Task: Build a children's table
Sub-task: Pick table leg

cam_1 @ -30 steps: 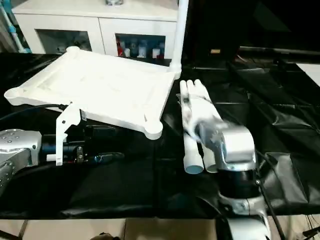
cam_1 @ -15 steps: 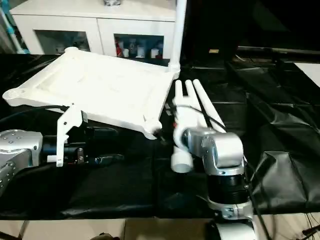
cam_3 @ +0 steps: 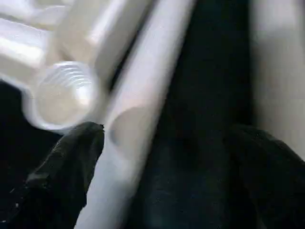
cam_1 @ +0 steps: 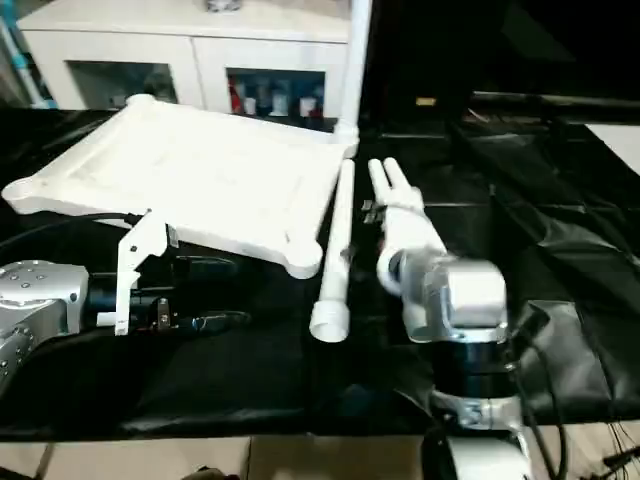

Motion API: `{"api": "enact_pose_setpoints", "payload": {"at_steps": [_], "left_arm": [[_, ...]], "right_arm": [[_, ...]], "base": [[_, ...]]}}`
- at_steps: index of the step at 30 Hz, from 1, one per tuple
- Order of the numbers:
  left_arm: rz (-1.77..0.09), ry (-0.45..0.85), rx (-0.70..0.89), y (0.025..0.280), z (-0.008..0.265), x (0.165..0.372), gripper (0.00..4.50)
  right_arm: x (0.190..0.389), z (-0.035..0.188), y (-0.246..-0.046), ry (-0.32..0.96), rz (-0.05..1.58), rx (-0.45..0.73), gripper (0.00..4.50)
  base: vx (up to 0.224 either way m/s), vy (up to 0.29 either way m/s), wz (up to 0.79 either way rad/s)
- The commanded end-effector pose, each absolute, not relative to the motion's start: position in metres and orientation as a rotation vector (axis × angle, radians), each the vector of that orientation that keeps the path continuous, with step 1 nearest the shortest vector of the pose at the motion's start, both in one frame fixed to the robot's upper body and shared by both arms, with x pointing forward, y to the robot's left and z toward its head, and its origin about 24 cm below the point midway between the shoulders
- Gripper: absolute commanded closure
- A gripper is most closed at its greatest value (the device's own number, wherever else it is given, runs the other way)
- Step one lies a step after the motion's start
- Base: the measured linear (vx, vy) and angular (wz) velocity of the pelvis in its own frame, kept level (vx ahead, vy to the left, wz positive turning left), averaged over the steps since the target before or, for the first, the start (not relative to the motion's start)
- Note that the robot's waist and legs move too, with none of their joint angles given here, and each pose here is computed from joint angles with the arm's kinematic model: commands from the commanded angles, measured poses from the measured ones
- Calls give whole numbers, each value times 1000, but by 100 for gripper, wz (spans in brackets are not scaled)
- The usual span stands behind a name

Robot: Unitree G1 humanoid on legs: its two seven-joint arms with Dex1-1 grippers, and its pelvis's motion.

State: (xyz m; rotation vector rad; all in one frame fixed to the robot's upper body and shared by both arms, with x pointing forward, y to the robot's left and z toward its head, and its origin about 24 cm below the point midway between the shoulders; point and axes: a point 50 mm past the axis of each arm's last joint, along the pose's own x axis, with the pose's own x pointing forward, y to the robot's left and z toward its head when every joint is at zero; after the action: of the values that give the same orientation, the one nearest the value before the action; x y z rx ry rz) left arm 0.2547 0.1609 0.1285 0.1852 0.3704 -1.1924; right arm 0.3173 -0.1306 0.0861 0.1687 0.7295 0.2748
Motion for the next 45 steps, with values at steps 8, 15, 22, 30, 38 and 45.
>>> {"api": "enact_pose_setpoints", "payload": {"at_steps": [8,15,22,30,38,45], "left_arm": [[-1203,377,197,159,127,254,8],[-1206,382,201,159,128,252,0],[-1209,385,204,159,128,251,0],[-1179,379,216,159,127,258,0],[-1117,341,197,151,126,268,0],[-1041,323,226,161,127,274,0]], "right_arm": [[325,85,-118,721,330,269,0],[312,55,-111,951,330,252,29],[311,49,-114,973,310,266,70],[311,46,-119,998,294,277,136],[308,36,-128,1032,264,332,195],[305,24,-126,1054,250,352,241]], "base": [[0,0,0],[0,0,0],[0,0,0],[0,0,0],[0,0,0],[0,0,0]]}}
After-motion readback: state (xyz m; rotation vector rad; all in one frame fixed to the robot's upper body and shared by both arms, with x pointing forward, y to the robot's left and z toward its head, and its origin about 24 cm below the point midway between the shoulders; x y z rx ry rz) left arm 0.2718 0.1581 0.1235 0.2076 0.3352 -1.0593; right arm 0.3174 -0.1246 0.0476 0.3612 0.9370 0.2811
